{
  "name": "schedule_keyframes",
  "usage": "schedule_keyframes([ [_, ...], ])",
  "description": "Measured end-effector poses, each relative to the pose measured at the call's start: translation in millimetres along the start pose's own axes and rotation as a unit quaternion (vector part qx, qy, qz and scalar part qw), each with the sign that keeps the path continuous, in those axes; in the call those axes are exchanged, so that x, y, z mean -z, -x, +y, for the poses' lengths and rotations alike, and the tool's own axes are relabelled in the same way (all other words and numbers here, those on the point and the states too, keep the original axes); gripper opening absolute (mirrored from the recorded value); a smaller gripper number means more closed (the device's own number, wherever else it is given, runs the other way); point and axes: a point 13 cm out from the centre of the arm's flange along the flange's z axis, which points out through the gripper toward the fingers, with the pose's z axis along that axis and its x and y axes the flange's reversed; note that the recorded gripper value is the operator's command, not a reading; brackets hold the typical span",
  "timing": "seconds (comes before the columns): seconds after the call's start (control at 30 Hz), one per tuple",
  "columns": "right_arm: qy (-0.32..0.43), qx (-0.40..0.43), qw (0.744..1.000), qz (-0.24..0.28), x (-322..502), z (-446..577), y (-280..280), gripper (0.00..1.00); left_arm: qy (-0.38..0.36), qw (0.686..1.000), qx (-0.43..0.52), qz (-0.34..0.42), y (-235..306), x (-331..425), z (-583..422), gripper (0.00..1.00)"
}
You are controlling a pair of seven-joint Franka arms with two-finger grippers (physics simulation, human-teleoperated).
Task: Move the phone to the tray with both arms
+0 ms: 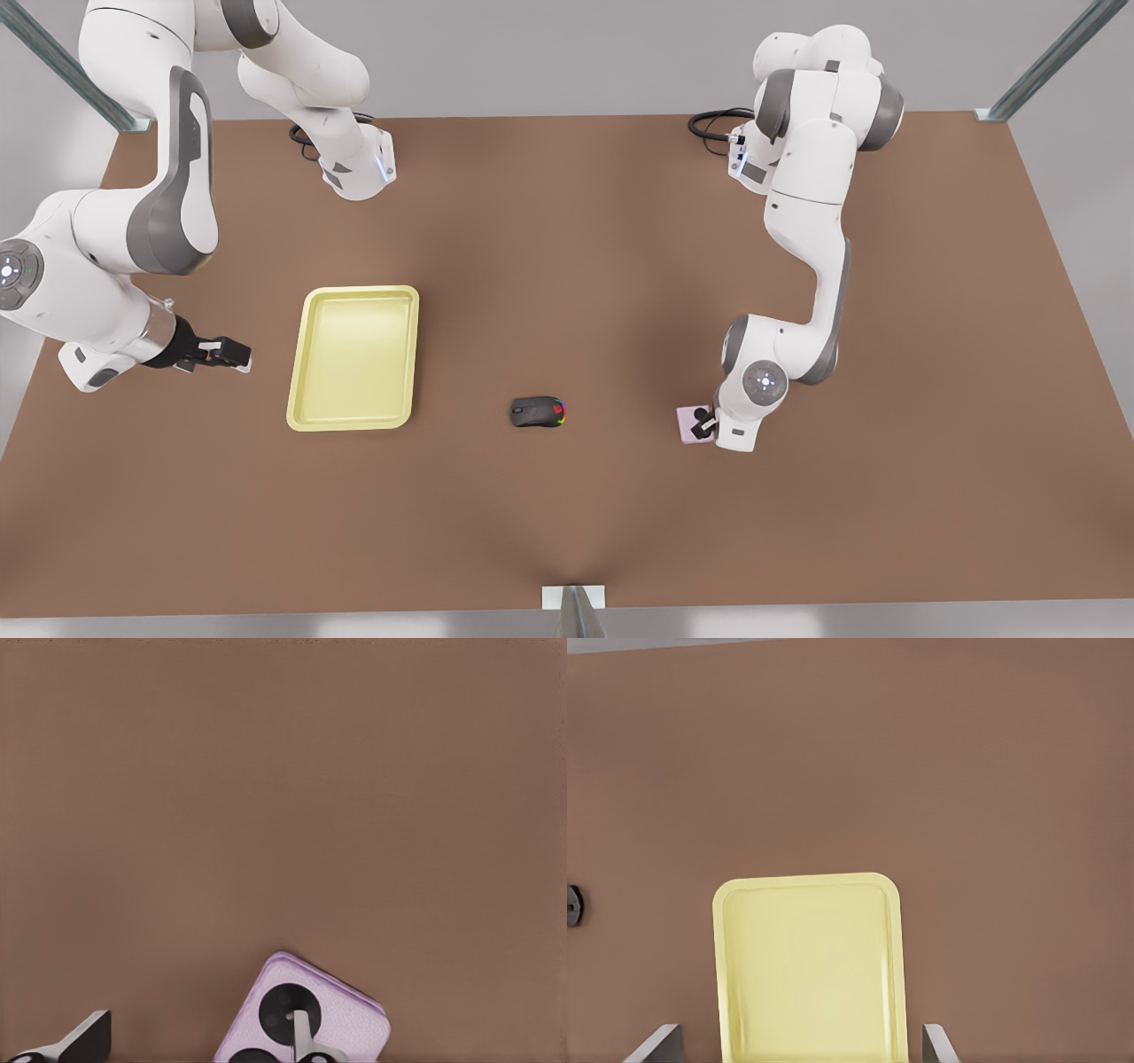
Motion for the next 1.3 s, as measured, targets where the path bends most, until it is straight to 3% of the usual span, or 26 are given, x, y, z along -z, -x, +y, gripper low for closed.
schedule_keyframes([
  [0.13, 0.000, -0.002, 1.000, 0.000, -1, -3, 0, 1.00, -0.020, 0.997, -0.066, -0.016, -19, 26, -44, 1.00],
  [0.63, 0.000, 0.002, 1.000, 0.001, 0, -3, -1, 1.00, -0.001, 0.966, -0.258, -0.028, -32, -25, -35, 1.00],
  [1.3, 0.000, 0.004, 1.000, 0.001, -1, -4, 0, 1.00, -0.017, 0.950, -0.311, -0.033, -21, -32, -36, 1.00],
])
